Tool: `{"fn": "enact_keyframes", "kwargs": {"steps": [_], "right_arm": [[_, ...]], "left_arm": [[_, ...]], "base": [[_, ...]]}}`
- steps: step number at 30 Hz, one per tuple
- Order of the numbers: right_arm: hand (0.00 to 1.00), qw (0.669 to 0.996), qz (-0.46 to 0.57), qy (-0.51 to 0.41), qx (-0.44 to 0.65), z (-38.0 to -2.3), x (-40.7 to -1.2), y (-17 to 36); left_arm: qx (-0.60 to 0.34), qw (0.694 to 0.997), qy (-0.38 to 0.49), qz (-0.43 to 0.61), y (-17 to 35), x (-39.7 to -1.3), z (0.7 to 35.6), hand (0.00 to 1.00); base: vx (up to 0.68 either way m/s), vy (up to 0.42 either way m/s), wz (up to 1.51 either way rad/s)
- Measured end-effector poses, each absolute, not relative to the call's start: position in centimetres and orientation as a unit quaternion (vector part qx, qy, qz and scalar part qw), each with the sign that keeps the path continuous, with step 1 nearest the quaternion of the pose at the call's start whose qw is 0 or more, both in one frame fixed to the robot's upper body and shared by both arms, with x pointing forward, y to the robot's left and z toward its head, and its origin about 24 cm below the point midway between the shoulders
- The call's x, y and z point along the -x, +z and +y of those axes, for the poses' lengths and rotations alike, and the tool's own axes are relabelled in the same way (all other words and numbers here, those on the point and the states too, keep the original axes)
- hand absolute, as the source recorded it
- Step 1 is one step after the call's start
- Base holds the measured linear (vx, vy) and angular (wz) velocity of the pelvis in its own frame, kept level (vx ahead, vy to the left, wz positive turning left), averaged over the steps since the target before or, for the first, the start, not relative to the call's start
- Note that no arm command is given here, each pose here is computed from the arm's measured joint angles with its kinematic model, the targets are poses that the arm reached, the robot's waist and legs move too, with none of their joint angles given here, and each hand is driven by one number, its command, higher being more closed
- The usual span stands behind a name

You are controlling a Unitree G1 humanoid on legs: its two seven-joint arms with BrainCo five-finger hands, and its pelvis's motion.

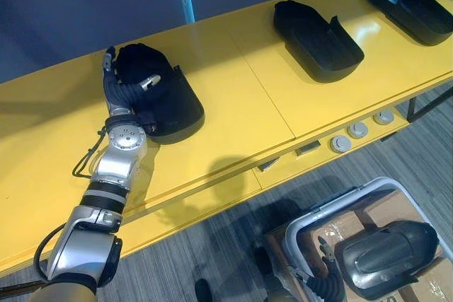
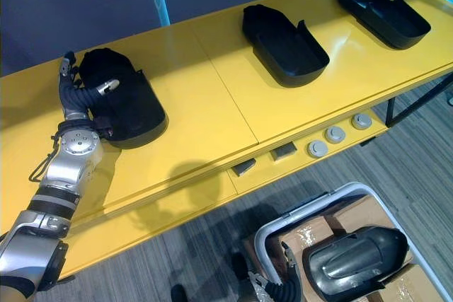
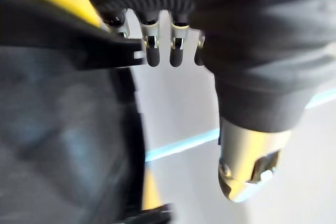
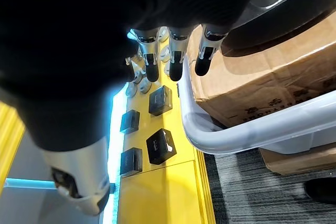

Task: Walk over and take plastic housings, then place them on the shelf

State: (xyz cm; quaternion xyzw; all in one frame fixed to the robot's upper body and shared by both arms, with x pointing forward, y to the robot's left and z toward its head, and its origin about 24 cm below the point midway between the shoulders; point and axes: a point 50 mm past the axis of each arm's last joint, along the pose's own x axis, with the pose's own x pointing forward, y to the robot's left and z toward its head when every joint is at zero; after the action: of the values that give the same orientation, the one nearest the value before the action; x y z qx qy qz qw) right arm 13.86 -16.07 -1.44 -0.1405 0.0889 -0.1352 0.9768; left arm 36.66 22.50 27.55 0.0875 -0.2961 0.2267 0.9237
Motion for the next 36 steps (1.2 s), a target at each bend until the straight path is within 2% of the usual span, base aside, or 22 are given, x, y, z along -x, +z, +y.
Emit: {"fn": "enact_keyframes", "kwargs": {"steps": [2,4,6,8,9,11,14,18,23,28,36], "right_arm": [[0.0,0.976,0.097,-0.131,0.142,-16.1,-13.8,-1.8],[0.0,0.977,0.093,-0.13,0.141,-16.1,-13.8,-1.8],[0.0,0.977,0.087,-0.134,0.14,-16.2,-13.9,-1.7],[0.0,0.976,0.082,-0.149,0.137,-16.6,-14.0,-1.5],[0.0,0.976,0.082,-0.152,0.135,-16.6,-14.0,-1.5],[0.0,0.973,0.083,-0.166,0.134,-17.0,-13.9,-1.5],[0.0,0.972,0.083,-0.171,0.137,-17.4,-13.9,-1.5],[0.0,0.971,0.084,-0.175,0.141,-17.7,-13.9,-1.5],[0.0,0.968,0.085,-0.186,0.148,-18.4,-13.8,-1.5],[0.0,0.967,0.089,-0.185,0.15,-18.5,-13.7,-1.6],[0.0,0.967,0.098,-0.178,0.154,-18.4,-14.1,-2.2]], "left_arm": [[-0.097,0.914,0.216,-0.33,28.6,-36.0,21.6,0.0],[-0.102,0.888,0.2,-0.401,30.0,-33.8,19.6,0.0],[-0.092,0.871,0.187,-0.444,29.1,-31.8,17.7,0.0],[-0.062,0.875,0.171,-0.448,26.3,-30.0,15.6,0.0],[-0.052,0.883,0.166,-0.436,25.1,-29.6,15.1,1.0],[-0.026,0.918,0.131,-0.373,20.4,-28.3,13.0,1.0],[-0.017,0.954,0.07,-0.291,15.7,-26.8,10.6,1.0],[0.004,0.975,0.017,-0.222,12.5,-25.3,9.0,1.0],[0.001,0.983,0.004,-0.186,10.9,-25.4,9.2,1.0],[-0.018,0.986,0.048,-0.159,9.9,-26.9,11.1,1.0],[-0.046,0.974,0.123,-0.187,12.8,-31.3,13.4,1.0]], "base": [[0.02,0.051,0.1],[0.02,0.052,0.11],[0.03,0.04,0.07],[0.05,0.04,0.12],[0.04,0.029,0.15],[0.03,0.023,0.13],[0.01,0.009,0.03],[0.0,0.0,0.0],[0.0,0.001,-0.01],[0.03,0.017,-0.04],[0.04,0.042,0.0]]}}
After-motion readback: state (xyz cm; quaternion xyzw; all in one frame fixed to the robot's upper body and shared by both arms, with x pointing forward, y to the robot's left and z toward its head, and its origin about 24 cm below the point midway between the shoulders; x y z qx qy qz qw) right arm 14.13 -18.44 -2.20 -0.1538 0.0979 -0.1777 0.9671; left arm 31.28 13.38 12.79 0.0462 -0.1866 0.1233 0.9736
